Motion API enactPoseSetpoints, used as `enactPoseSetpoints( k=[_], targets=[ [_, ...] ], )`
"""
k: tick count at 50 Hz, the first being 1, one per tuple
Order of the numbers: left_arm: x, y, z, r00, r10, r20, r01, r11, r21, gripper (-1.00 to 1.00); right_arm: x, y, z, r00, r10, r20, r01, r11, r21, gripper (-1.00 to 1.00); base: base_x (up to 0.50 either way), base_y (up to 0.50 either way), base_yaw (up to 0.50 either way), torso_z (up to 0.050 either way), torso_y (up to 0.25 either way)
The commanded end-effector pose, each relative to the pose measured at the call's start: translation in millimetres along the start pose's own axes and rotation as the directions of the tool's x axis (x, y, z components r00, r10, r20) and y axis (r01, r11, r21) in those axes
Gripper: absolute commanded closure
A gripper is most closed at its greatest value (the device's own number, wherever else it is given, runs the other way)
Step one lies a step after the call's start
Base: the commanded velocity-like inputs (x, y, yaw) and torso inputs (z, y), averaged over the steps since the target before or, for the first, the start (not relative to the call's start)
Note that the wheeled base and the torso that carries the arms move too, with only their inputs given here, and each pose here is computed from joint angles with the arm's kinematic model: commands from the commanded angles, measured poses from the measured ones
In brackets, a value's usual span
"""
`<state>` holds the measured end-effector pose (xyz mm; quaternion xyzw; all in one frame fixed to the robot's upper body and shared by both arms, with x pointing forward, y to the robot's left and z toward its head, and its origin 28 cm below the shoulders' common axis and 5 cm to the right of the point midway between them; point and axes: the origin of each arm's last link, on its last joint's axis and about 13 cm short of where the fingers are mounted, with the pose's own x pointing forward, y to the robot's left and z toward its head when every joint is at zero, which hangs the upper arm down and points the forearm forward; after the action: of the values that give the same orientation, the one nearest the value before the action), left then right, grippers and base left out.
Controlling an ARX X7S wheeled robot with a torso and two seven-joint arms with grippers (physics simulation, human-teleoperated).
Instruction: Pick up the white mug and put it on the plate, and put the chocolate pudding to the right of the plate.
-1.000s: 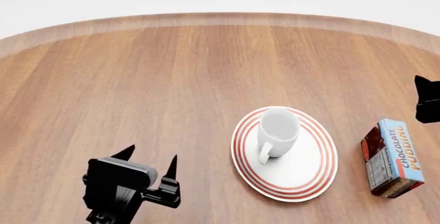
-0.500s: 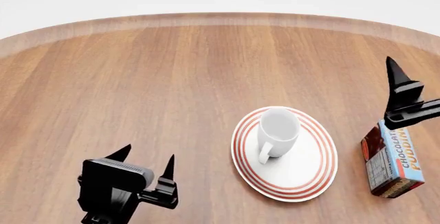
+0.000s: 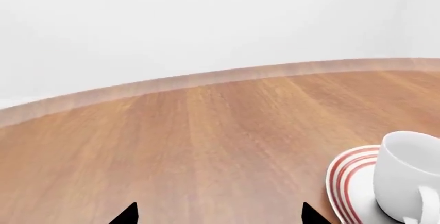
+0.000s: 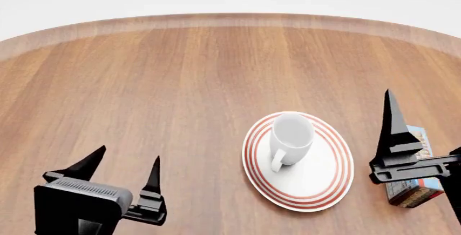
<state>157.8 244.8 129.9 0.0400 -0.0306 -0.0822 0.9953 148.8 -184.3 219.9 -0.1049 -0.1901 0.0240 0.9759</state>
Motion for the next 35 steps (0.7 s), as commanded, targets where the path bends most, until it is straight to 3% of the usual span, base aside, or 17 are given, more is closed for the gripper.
enactPoseSetpoints(
  k=[1,6,10,16,23,28,35],
  targets=[
    [-17,8.1,15,0.991,0.067,0.114,-0.068,0.998,0.004,-1.00,-23,9.0,-10,0.999,0.020,0.049,-0.023,0.998,0.061,-1.00,0.00,0.00,0.00,0.000,0.000],
    [-23,12.9,15,0.987,0.098,0.131,-0.099,0.995,0.001,-1.00,-29,8.7,-15,0.998,0.015,0.055,-0.019,0.997,0.075,-1.00,0.00,0.00,0.00,0.000,0.000],
    [-30,19.3,10,0.980,0.142,0.140,-0.143,0.990,-0.008,-1.00,-39,7.7,-19,0.993,-0.008,0.117,-0.008,0.991,0.133,-1.00,0.00,0.00,0.00,0.000,0.000],
    [-44,23.6,11,0.962,0.196,0.189,-0.199,0.980,-0.005,-1.00,-55,12.1,-22,0.981,-0.062,0.185,0.037,0.990,0.135,-1.00,0.00,0.00,0.00,0.000,0.000],
    [-55,21.8,17,0.929,0.250,0.274,-0.267,0.963,0.027,-1.00,-67,14.2,-21,0.955,-0.130,0.267,0.074,0.975,0.210,-1.00,0.00,0.00,0.00,0.000,0.000],
    [-57,22.5,17,0.914,0.273,0.300,-0.291,0.957,0.016,-1.00,-71,15.6,-21,0.948,-0.139,0.286,0.077,0.973,0.217,-1.00,0.00,0.00,0.00,0.000,0.000],
    [-67,23.0,23,0.855,0.327,0.402,-0.363,0.932,0.013,-1.00,-60,17.9,-15,0.925,-0.176,0.336,0.114,0.974,0.196,-1.00,0.00,0.00,0.00,0.000,0.000]
  ],
)
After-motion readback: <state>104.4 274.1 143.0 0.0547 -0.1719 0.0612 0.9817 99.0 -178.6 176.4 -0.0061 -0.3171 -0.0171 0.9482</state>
